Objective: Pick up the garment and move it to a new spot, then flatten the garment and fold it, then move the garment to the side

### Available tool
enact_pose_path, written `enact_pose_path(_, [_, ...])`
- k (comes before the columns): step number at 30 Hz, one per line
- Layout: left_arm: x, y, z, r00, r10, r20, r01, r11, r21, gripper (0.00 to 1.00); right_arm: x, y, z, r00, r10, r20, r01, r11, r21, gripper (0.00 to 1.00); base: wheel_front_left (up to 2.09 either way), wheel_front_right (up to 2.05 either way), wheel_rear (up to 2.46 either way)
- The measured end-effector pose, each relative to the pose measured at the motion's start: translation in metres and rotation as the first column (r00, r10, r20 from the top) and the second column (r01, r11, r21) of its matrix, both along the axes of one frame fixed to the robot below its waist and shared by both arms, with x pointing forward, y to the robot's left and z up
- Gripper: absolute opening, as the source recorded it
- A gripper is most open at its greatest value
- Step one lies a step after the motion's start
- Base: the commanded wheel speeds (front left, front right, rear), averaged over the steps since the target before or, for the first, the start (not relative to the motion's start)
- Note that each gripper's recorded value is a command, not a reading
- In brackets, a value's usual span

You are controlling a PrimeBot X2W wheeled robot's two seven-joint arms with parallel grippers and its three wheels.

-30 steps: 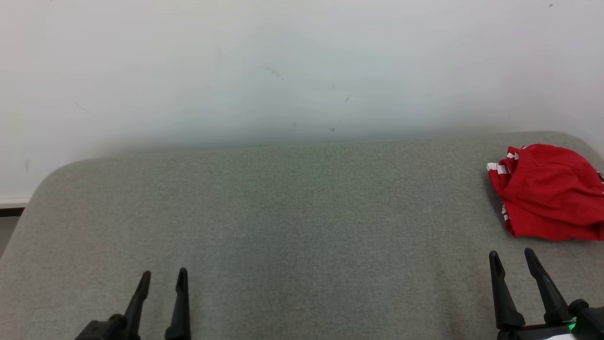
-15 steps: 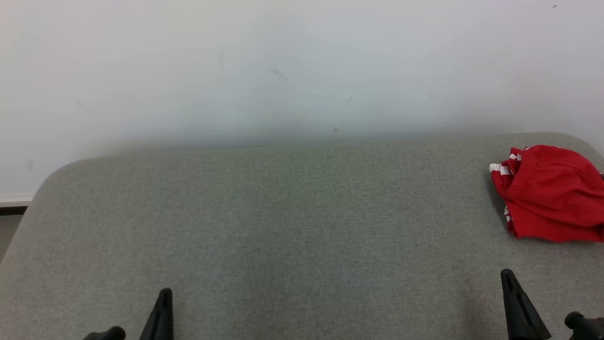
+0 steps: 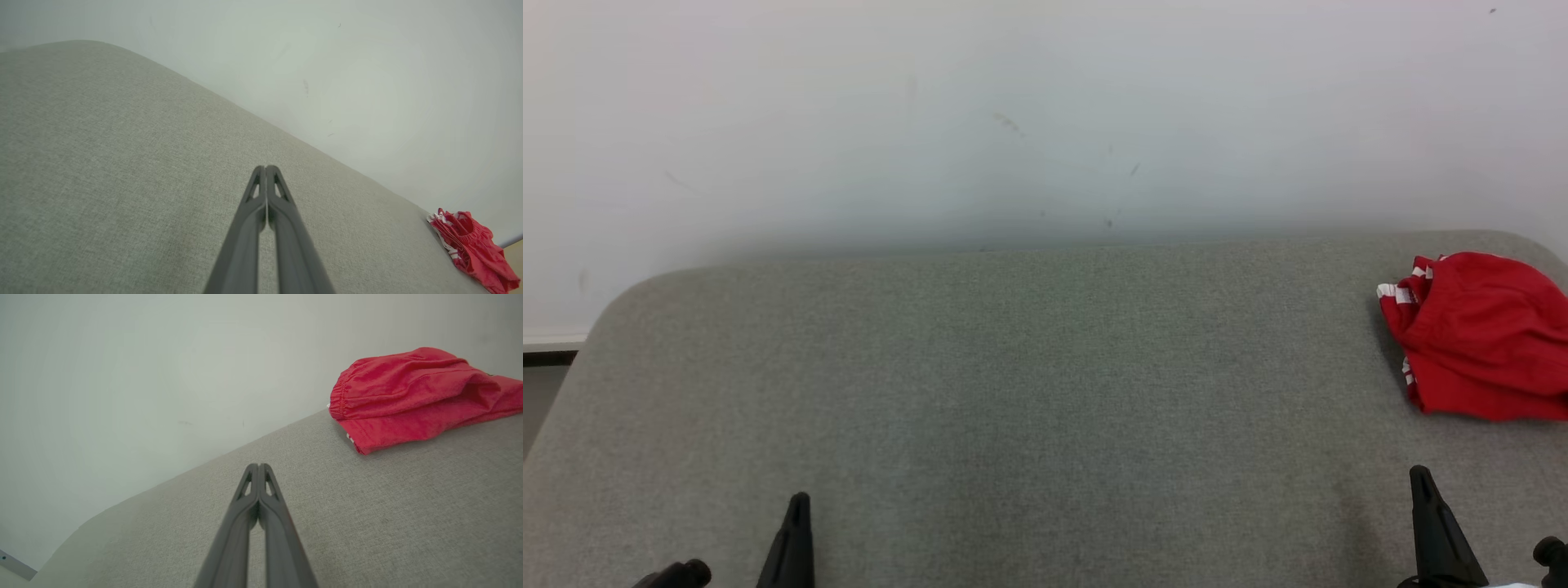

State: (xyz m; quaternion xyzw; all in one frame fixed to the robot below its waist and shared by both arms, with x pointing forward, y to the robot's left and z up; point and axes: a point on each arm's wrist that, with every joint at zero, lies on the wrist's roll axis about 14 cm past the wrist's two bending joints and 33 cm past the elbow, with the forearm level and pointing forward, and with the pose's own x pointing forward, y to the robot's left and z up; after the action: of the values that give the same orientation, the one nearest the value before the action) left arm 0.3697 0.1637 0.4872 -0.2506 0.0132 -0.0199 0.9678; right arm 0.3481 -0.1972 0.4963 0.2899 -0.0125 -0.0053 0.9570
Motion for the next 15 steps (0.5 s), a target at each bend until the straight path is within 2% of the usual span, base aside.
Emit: enact_pose_path(15, [0.0047,0.0089,0.0003,0.999,0.031,-0.033,-0.038,0.974,-0.223,0.00,0.0070,-0.0056,-0.0014,1.000,-0.018,-0.025,0.023,0.980,0.200,0.00,0.00,0.00,0.00])
